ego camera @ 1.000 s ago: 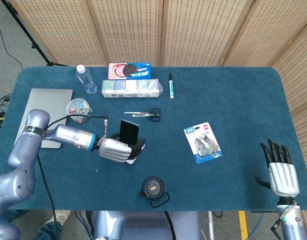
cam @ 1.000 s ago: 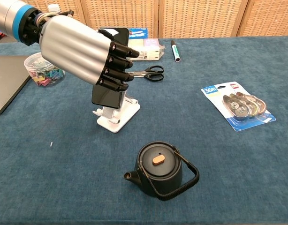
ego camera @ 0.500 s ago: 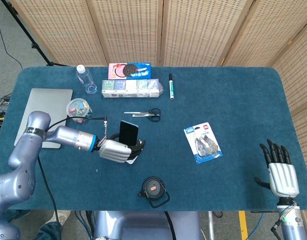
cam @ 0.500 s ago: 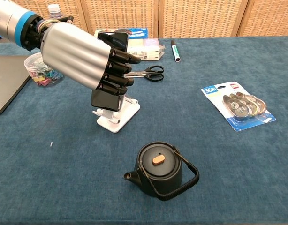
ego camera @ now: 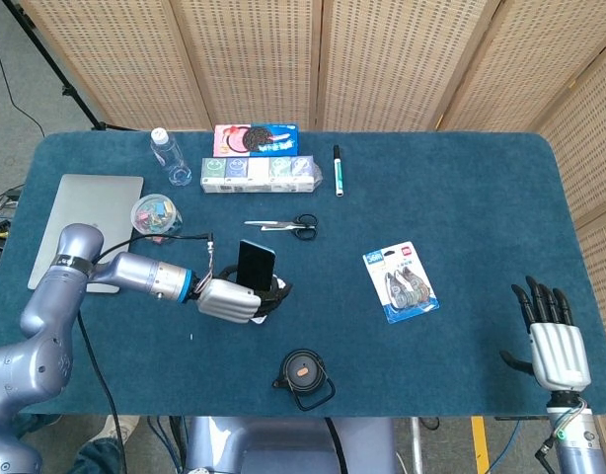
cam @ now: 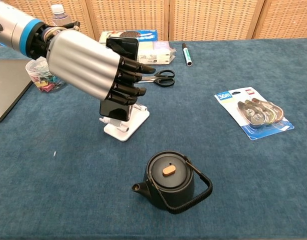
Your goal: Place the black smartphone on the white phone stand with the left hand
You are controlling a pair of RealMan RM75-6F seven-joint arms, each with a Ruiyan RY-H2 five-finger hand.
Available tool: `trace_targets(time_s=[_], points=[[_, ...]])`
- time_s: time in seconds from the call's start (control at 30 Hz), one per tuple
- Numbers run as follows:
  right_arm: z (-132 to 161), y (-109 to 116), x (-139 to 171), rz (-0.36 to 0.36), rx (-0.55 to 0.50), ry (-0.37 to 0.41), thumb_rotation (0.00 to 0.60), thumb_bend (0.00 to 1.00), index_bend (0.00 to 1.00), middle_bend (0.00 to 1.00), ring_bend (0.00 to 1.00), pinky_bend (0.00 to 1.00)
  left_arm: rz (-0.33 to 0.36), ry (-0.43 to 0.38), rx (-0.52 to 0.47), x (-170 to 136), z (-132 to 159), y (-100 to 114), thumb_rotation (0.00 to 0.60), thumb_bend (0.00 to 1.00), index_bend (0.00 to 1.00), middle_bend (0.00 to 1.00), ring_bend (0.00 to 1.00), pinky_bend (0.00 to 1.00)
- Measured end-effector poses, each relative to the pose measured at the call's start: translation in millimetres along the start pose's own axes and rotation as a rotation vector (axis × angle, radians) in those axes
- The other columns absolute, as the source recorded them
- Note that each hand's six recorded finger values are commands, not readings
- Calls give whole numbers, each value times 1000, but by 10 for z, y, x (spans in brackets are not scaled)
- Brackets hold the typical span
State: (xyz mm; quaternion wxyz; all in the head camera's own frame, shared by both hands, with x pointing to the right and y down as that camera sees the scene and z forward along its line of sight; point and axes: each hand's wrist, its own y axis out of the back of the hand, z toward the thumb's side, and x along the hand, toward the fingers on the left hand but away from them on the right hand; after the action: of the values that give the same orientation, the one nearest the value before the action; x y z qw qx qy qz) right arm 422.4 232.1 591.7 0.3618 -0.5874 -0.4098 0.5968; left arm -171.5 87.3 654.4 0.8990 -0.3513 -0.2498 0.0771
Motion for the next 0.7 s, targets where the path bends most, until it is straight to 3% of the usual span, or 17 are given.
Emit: trace_targets(time_s=[0.7], points=[[22,25,27,8,-23,11,600,0,69,0,0,0,-21,36,19,46,82,-9,600,493,406,122,333,154]])
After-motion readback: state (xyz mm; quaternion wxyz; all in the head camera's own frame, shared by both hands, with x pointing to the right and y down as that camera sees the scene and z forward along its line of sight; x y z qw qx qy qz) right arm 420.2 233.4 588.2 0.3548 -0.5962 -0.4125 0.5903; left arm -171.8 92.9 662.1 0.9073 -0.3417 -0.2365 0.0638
